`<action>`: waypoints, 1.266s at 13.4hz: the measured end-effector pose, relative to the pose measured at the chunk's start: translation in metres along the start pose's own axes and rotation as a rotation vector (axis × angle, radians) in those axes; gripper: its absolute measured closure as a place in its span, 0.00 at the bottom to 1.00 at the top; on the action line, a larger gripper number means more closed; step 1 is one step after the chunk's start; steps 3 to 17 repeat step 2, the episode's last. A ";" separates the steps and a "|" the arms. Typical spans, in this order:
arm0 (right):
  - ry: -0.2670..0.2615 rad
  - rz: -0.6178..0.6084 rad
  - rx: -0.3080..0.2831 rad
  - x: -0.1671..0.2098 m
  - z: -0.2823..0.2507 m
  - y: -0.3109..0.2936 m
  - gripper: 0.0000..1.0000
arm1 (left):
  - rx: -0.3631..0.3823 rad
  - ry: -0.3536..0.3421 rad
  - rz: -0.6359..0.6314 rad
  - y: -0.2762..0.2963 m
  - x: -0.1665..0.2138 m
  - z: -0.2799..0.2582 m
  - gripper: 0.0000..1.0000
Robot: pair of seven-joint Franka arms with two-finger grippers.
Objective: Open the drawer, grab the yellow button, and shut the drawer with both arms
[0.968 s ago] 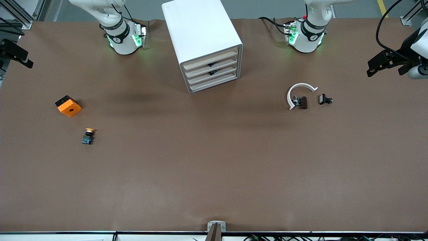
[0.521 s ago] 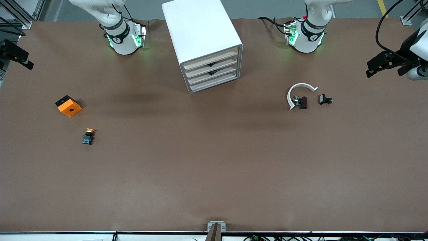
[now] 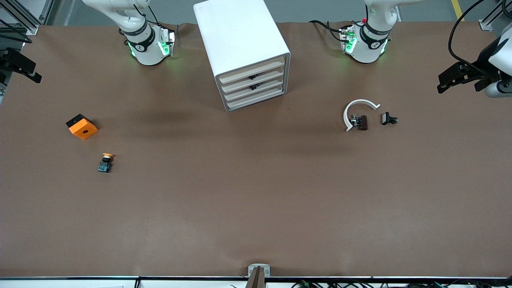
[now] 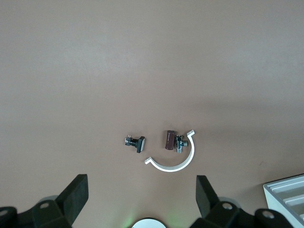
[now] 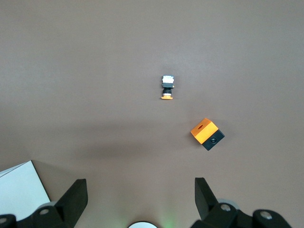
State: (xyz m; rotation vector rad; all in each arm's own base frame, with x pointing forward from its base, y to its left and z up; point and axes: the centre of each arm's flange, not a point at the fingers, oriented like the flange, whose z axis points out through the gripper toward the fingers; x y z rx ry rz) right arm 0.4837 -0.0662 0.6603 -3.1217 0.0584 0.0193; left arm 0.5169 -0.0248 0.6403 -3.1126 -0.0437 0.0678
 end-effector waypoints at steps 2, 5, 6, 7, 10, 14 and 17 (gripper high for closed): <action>-0.003 0.000 0.000 0.000 0.002 0.000 0.00 | 0.000 -0.001 0.000 0.000 0.000 0.000 0.00; -0.003 0.000 0.000 0.000 0.002 0.000 0.00 | 0.000 -0.001 0.000 0.000 0.000 0.000 0.00; -0.003 0.000 0.000 0.000 0.002 0.000 0.00 | 0.000 -0.001 0.000 0.000 0.000 0.000 0.00; -0.003 0.000 0.000 0.000 0.002 0.000 0.00 | 0.000 -0.001 0.000 0.000 0.000 0.000 0.00; -0.003 0.000 0.000 0.000 0.002 0.000 0.00 | 0.000 -0.001 0.000 0.000 0.000 0.000 0.00; -0.003 0.000 0.000 0.000 0.002 0.000 0.00 | 0.000 -0.001 0.000 0.000 0.000 0.000 0.00; -0.003 0.000 0.000 0.000 0.002 0.000 0.00 | 0.000 -0.001 0.000 0.000 0.000 0.000 0.00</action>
